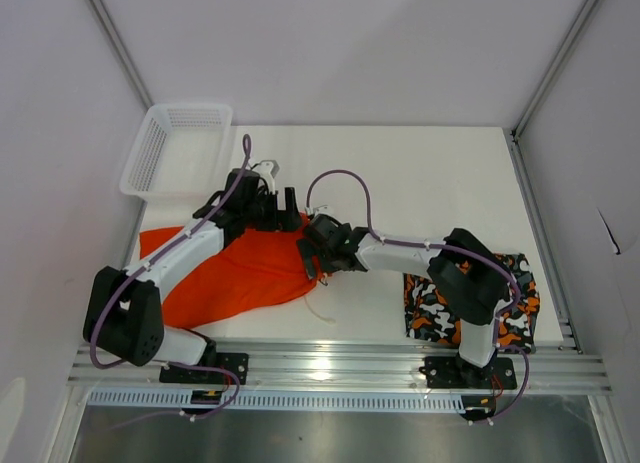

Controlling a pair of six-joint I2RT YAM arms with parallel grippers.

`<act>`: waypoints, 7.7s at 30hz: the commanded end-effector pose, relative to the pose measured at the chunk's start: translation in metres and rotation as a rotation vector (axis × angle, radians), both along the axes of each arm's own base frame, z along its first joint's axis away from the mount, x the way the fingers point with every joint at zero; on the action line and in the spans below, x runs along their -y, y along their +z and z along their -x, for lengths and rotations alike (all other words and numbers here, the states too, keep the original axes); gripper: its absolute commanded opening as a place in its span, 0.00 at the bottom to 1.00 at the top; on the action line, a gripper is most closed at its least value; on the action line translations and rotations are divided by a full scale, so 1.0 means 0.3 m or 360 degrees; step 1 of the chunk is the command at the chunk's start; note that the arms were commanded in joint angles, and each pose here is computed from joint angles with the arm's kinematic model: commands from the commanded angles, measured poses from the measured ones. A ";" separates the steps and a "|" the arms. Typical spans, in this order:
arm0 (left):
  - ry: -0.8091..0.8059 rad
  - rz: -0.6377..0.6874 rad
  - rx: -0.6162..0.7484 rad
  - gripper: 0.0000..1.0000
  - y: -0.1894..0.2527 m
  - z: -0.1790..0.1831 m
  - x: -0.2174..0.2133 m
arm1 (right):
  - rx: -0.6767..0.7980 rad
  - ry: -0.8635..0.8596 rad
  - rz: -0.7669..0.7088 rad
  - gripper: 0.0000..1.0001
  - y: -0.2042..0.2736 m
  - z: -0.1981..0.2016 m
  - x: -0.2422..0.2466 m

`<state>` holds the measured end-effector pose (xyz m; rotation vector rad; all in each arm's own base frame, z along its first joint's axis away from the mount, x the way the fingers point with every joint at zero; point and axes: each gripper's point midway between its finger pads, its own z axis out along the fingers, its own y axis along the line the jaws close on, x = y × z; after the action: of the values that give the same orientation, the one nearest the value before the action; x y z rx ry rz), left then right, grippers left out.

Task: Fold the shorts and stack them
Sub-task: Fold the shorts

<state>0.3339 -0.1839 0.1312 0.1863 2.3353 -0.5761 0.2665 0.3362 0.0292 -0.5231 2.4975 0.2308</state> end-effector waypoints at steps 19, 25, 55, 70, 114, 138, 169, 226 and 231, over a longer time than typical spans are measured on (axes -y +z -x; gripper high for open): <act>0.0072 0.0021 0.0003 0.99 -0.038 0.000 -0.013 | -0.0094 0.0242 0.0292 0.93 -0.080 0.049 -0.025; 0.0070 0.0032 0.0006 0.99 -0.029 -0.006 -0.009 | -0.0120 0.0219 0.0230 0.66 -0.061 0.056 -0.041; -0.0097 0.0101 -0.0029 0.96 -0.084 -0.116 0.101 | -0.0607 0.0081 -0.0988 1.00 0.194 0.047 -0.018; -0.0136 0.0071 -0.0134 0.93 -0.206 -0.225 0.156 | -0.0955 -0.0270 -0.1584 0.99 0.145 0.031 -0.025; -0.0192 0.0066 -0.0153 0.87 -0.235 -0.201 0.163 | -0.0851 -0.0551 -0.1253 0.89 0.042 -0.024 0.055; -0.0184 -0.0025 -0.0207 0.86 -0.307 -0.207 0.158 | -0.1038 -0.0729 -0.1466 0.95 -0.027 -0.006 -0.054; -0.0317 0.0049 -0.0198 0.83 -0.328 -0.199 0.211 | -0.0768 -0.0420 -0.1396 0.86 -0.083 -0.109 -0.034; -0.0231 0.0001 0.0003 0.94 0.027 -0.137 0.300 | -0.0596 -0.0557 -0.1269 0.00 -0.056 -0.081 0.156; -0.0203 -0.0112 0.0152 0.93 0.076 0.032 0.238 | -0.0656 -0.0560 -0.1305 0.00 -0.022 -0.088 0.151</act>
<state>0.3457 -0.2668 0.1301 0.4029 2.3416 -0.6165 0.2991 0.2934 0.0252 0.3365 2.4539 1.2595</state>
